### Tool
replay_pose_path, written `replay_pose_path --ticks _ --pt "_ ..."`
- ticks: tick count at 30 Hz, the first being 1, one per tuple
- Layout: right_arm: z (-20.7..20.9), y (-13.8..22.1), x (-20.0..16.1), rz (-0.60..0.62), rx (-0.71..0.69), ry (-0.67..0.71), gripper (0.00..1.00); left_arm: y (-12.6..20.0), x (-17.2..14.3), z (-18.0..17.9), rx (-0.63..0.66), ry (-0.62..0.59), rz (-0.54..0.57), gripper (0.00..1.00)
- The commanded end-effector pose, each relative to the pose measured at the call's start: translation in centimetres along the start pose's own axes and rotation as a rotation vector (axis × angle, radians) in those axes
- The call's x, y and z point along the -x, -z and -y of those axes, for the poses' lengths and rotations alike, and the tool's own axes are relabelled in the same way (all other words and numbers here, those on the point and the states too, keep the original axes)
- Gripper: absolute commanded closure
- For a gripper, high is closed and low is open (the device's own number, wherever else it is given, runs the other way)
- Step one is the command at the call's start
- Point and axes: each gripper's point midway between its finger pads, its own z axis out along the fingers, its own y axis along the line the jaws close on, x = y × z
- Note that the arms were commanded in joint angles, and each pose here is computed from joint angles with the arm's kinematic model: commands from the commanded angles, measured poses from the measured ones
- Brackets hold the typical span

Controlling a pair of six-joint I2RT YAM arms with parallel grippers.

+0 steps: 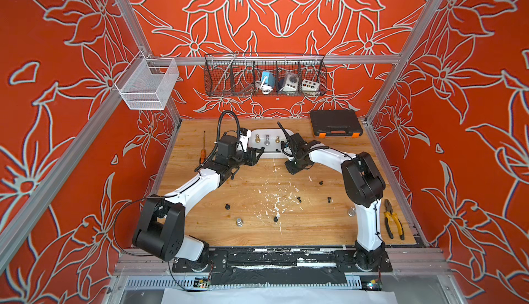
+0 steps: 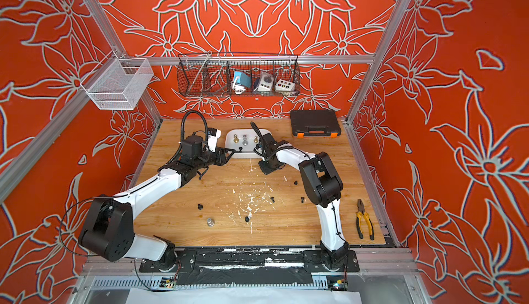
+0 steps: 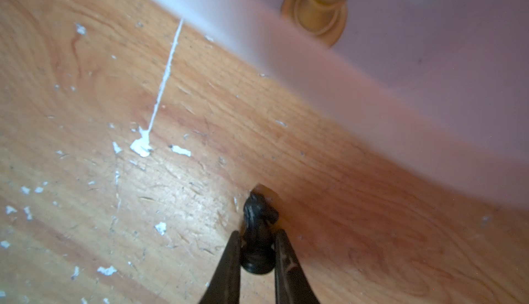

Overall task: Put the chess pieces into the storage box
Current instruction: Pick up the chess piece at the center of the board, then place the chess piece in the storage box.

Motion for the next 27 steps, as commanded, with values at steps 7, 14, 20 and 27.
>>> replay_pose_path --ticks 7,14,20,27 --pt "-1.9 6.2 3.1 0.149 0.055 0.014 0.87 0.9 0.6 0.2 0.002 -0.019 0.027 0.55" --pt "-2.4 8.5 5.9 0.226 0.075 0.026 0.86 1.2 0.4 0.2 0.006 -0.021 0.028 0.55" --pt "-2.2 7.9 8.4 0.240 0.081 0.026 0.87 1.6 0.4 0.2 0.012 -0.023 0.032 0.55" --pt "-1.6 6.1 10.2 0.239 0.075 -0.012 0.87 2.1 0.4 0.2 0.024 -0.039 0.037 0.55"
